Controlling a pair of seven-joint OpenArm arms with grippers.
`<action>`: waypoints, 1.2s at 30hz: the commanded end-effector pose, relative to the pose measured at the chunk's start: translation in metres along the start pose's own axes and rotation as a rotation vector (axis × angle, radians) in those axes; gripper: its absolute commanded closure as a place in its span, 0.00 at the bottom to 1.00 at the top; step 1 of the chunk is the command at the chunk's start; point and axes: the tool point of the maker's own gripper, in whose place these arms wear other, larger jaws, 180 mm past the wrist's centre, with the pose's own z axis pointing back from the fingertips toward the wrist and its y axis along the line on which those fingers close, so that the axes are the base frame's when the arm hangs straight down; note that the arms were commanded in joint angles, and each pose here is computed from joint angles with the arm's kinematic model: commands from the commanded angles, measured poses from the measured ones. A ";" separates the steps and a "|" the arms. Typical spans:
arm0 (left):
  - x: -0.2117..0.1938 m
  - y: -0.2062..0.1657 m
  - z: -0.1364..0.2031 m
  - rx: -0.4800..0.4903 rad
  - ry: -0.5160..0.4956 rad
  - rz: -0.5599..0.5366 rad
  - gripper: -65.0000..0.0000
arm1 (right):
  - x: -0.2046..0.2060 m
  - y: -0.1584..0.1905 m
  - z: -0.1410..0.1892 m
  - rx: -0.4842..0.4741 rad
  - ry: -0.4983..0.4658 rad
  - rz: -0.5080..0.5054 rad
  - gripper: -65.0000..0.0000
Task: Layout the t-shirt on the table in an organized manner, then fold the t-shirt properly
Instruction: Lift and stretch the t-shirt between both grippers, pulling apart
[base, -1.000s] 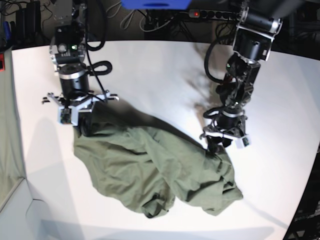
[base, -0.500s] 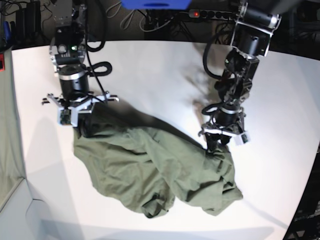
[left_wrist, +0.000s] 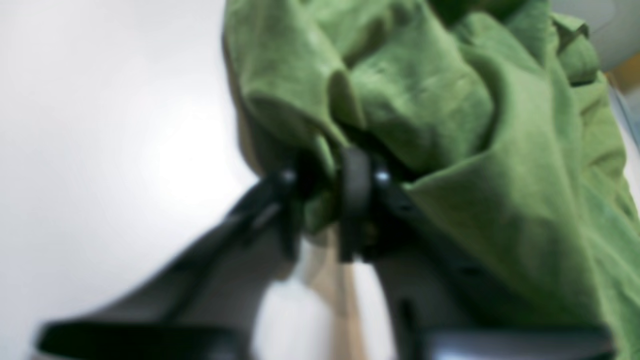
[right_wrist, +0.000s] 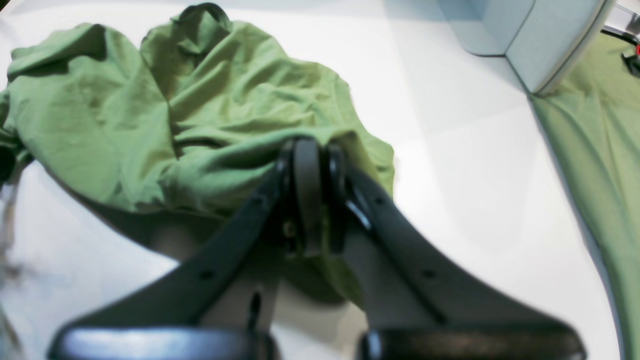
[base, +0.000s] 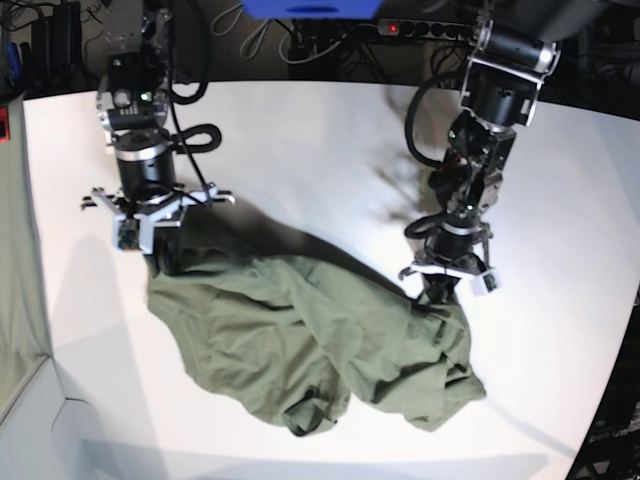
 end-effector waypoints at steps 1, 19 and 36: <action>0.003 -0.001 -0.002 0.004 0.010 0.002 0.99 | 0.015 -0.001 0.001 0.002 -0.057 0.004 1.00; 0.144 0.005 0.075 -0.105 -0.198 -0.166 1.00 | 0.033 -0.032 -0.003 -0.080 -0.110 0.018 1.00; 0.287 0.029 0.092 -0.015 -0.316 -0.066 1.00 | 0.063 -0.038 -0.017 -0.098 -0.185 0.006 1.00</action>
